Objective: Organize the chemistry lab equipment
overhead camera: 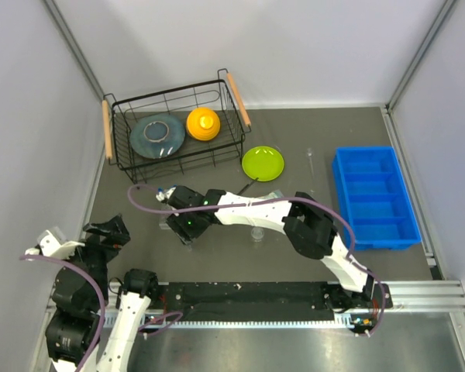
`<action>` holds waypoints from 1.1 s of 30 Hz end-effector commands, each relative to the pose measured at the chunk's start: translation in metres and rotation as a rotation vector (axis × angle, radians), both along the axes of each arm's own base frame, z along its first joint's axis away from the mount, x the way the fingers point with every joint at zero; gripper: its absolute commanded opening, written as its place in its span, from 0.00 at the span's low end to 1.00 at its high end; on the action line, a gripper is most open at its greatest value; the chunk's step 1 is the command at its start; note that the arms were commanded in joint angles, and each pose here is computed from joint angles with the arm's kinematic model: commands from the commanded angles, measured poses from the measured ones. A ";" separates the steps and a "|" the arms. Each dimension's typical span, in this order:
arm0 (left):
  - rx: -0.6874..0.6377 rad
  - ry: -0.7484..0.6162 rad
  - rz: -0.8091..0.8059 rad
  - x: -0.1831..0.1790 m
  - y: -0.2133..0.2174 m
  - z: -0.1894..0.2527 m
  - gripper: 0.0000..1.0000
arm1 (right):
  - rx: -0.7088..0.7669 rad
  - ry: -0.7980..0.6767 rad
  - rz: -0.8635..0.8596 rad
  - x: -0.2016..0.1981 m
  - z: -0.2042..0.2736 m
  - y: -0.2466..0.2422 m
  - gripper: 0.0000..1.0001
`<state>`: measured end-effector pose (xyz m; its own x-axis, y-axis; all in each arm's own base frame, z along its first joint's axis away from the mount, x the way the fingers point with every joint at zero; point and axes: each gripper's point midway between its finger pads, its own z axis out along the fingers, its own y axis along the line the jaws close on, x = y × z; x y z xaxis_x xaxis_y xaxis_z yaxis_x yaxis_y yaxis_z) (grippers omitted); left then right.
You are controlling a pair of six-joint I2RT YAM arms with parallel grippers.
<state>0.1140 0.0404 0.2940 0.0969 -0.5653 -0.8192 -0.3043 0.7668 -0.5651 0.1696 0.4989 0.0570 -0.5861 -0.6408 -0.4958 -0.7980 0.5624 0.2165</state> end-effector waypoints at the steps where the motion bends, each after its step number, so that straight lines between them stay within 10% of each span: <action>1: -0.001 -0.021 0.002 -0.004 0.001 0.005 0.98 | -0.029 -0.016 0.005 -0.007 -0.003 0.011 0.56; 12: 0.000 -0.041 -0.022 -0.007 -0.002 0.006 0.98 | -0.102 -0.085 0.004 -0.012 -0.023 0.013 0.55; 33: -0.007 -0.023 -0.093 -0.007 -0.015 0.000 0.98 | -0.185 -0.104 0.018 -0.010 -0.034 -0.018 0.18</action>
